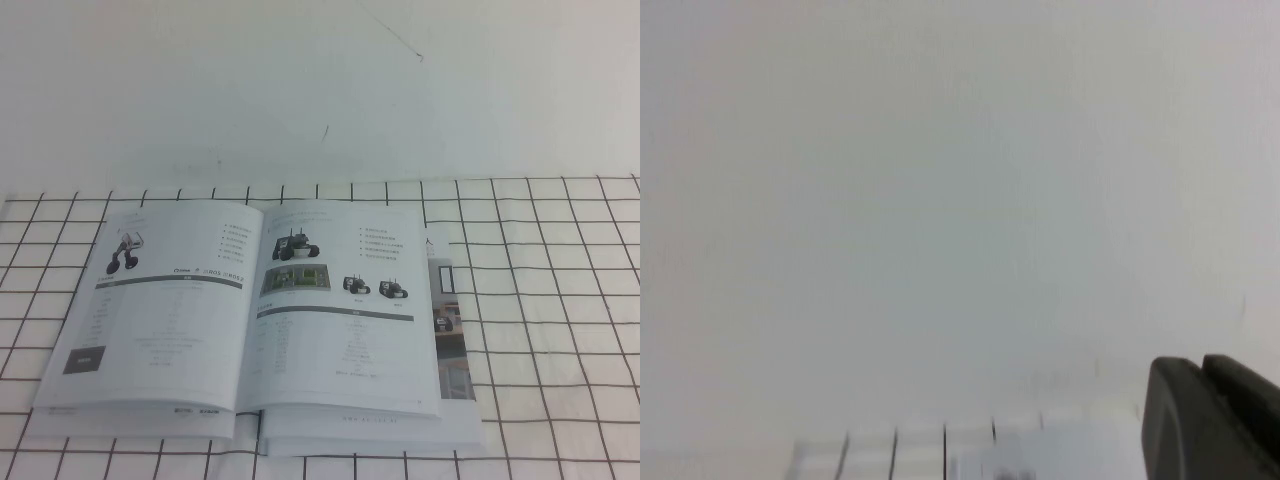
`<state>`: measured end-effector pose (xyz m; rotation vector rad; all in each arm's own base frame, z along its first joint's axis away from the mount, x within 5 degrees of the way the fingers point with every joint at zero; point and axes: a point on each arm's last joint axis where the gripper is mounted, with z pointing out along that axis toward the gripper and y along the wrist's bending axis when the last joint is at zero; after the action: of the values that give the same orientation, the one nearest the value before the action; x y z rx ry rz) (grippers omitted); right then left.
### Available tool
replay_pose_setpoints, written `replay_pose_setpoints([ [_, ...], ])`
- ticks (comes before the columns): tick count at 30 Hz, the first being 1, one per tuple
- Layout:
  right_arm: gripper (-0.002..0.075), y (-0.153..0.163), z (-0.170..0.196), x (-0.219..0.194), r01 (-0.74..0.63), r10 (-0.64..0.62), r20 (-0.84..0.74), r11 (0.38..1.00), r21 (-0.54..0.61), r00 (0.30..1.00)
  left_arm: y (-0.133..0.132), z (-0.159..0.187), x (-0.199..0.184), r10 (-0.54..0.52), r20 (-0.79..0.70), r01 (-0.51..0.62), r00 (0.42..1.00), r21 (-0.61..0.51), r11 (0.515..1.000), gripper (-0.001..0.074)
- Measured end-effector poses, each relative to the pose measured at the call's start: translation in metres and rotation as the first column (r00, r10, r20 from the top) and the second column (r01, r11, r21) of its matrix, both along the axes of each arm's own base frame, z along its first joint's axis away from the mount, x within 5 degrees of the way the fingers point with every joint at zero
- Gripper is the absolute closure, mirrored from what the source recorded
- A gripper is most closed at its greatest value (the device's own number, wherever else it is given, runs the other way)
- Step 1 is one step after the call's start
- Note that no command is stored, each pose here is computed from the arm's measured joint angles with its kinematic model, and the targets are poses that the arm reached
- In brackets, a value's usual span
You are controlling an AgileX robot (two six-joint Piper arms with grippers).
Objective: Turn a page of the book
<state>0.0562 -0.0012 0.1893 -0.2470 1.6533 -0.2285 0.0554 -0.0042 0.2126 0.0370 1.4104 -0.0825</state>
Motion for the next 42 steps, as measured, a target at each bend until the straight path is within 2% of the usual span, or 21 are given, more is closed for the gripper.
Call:
replay_pose_setpoints([
  [1,0.0730,0.000,0.000,0.000,0.000,0.000,0.000,1.000,0.000,1.000,0.000,0.000,0.000,0.000,0.000,0.000,1.000,0.000,1.000,0.0738],
  [3,0.0730,0.002,0.010,0.000,-0.019,0.022,0.115,1.000,-0.022,0.993,0.000,0.011,-0.002,0.002,0.119,-0.001,0.993,-0.007,1.000,0.0738],
  [7,0.0730,0.006,0.031,-0.002,-0.048,0.067,0.336,0.997,-0.064,0.940,0.001,0.028,-0.009,0.007,0.316,0.000,0.949,-0.023,1.000,0.0738],
  [9,0.0730,0.007,0.036,-0.004,-0.058,0.076,0.388,0.997,-0.057,0.918,0.001,0.034,-0.013,0.010,0.386,0.001,0.923,-0.028,1.000,0.0738],
  [11,0.0730,0.007,0.038,-0.005,-0.081,0.069,0.408,0.997,0.013,0.911,0.002,0.038,-0.015,0.014,0.435,-0.004,0.900,-0.024,1.000,0.0738],
  [12,0.0730,0.006,0.038,-0.005,-0.101,0.057,0.410,0.991,0.086,0.910,0.002,0.040,-0.017,0.024,0.458,-0.014,0.889,-0.024,1.000,0.0738],
  [16,0.0730,0.005,0.039,-0.005,-0.180,0.011,0.412,0.910,0.373,0.911,0.011,0.041,-0.018,0.116,0.472,-0.098,0.874,-0.063,0.993,0.0738],
  [20,0.0730,0.004,0.040,-0.005,-0.207,-0.001,0.422,0.871,0.445,0.906,0.021,0.039,-0.018,0.214,0.442,-0.127,0.871,-0.217,0.968,0.0738],
  [23,0.0730,0.004,0.044,-0.007,-0.229,-0.004,0.467,0.868,0.441,0.884,0.021,0.045,-0.015,0.201,0.355,-0.105,0.913,-0.270,0.957,0.0738],
  [27,0.0730,0.004,0.048,-0.008,-0.214,0.002,0.481,0.897,0.386,0.877,0.011,0.076,-0.020,0.067,0.250,-0.003,0.966,-0.246,0.969,0.0738],
  [31,0.0730,0.003,0.072,-0.012,-0.150,-0.004,0.385,0.917,0.370,0.923,-0.001,0.110,-0.017,-0.054,0.140,0.082,0.989,-0.202,0.976,0.0738],
  [34,0.0730,0.001,0.092,-0.015,-0.068,-0.017,0.256,0.946,0.318,0.967,-0.011,0.126,0.002,-0.145,-0.047,0.137,0.988,-0.150,0.979,0.0737],
  [37,0.0730,-0.001,0.105,-0.009,0.012,-0.035,0.080,0.965,0.263,0.996,-0.021,0.132,0.030,-0.222,-0.285,0.196,0.933,-0.115,0.974,0.0737],
  [39,0.0730,-0.002,0.111,-0.003,0.054,-0.045,-0.044,0.971,0.234,0.998,-0.028,0.130,0.055,-0.259,-0.444,0.228,0.858,-0.121,0.966,0.0737],
  [42,0.0730,-0.001,0.110,0.012,0.090,-0.038,-0.246,0.976,0.201,0.968,-0.034,0.123,0.093,-0.286,-0.607,0.247,0.742,-0.149,0.957,0.0737],
])
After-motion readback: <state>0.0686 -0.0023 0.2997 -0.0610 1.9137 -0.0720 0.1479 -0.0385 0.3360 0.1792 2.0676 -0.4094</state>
